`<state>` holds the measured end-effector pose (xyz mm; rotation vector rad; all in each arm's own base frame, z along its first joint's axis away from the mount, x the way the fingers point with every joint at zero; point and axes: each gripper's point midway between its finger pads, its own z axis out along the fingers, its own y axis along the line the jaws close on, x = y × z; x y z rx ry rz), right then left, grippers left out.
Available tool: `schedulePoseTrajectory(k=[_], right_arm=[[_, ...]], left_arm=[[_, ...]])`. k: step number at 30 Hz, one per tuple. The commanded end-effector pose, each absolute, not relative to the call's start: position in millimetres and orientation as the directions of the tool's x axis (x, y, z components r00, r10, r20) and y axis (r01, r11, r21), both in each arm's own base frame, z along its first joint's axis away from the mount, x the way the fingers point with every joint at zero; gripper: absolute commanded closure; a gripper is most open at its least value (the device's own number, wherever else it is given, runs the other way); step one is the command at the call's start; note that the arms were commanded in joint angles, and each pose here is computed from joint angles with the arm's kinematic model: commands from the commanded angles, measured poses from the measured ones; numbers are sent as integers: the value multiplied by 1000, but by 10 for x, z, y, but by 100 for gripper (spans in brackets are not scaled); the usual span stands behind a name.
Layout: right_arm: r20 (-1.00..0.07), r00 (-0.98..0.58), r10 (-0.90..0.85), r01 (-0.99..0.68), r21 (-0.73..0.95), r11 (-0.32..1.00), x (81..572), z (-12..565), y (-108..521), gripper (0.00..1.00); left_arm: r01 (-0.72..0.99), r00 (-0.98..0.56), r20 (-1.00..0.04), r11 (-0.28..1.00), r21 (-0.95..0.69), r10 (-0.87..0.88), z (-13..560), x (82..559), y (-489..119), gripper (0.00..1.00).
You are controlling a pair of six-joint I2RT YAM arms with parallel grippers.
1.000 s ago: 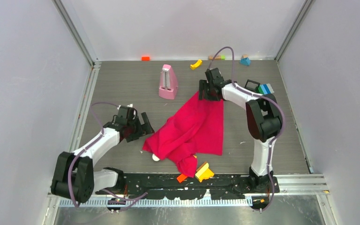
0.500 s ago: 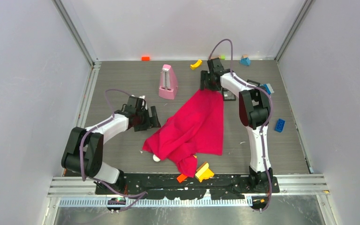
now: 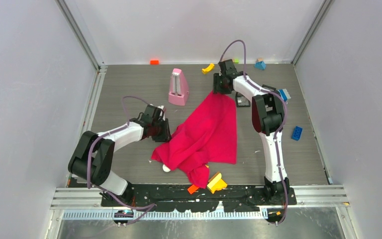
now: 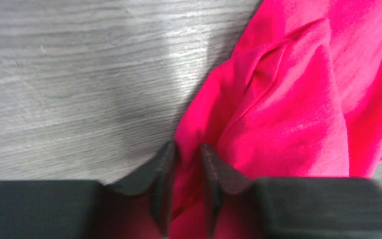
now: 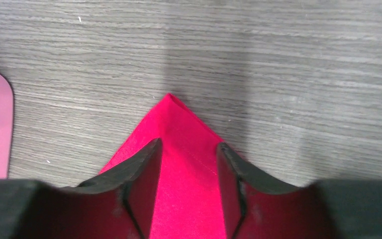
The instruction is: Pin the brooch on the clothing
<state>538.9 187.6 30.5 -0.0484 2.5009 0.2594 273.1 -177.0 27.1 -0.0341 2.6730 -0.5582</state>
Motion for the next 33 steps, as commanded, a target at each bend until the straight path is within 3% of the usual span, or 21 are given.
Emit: schedulePoseTrajectory(k=[1, 4, 8, 16, 23, 33], right_arm=[[-519, -855, 17, -114, 220, 969, 5264, 39, 1993, 56], [-518, -855, 25, -114, 236, 965, 5247, 91, 2004, 77], [-540, -841, 36, -110, 236, 966, 5218, 293, 1964, 98], [-669, -737, 97, -125, 276, 953, 5007, 1257, 1880, 99], [-791, -591, 158, -143, 295, 945, 4713, 2239, 1718, 99], [-942, -201, 267, -276, 316, 908, 3821, 4266, 1405, 99]], left_arm=[[39, -913, -385, 910, -413, -136, 277, 2696, -1805, 81], [8, -895, -415, 925, -381, -163, 344, 2696, -1698, 100], [-19, -842, -505, 946, -325, -190, 629, 2760, -1510, 100], [-87, -677, -709, 978, -192, -199, 1518, 2817, -940, 100], [-144, -532, -824, 980, -137, -194, 2273, 2707, -504, 100], [-76, -165, -979, 992, -105, -117, 3970, 2536, -246, 100]])
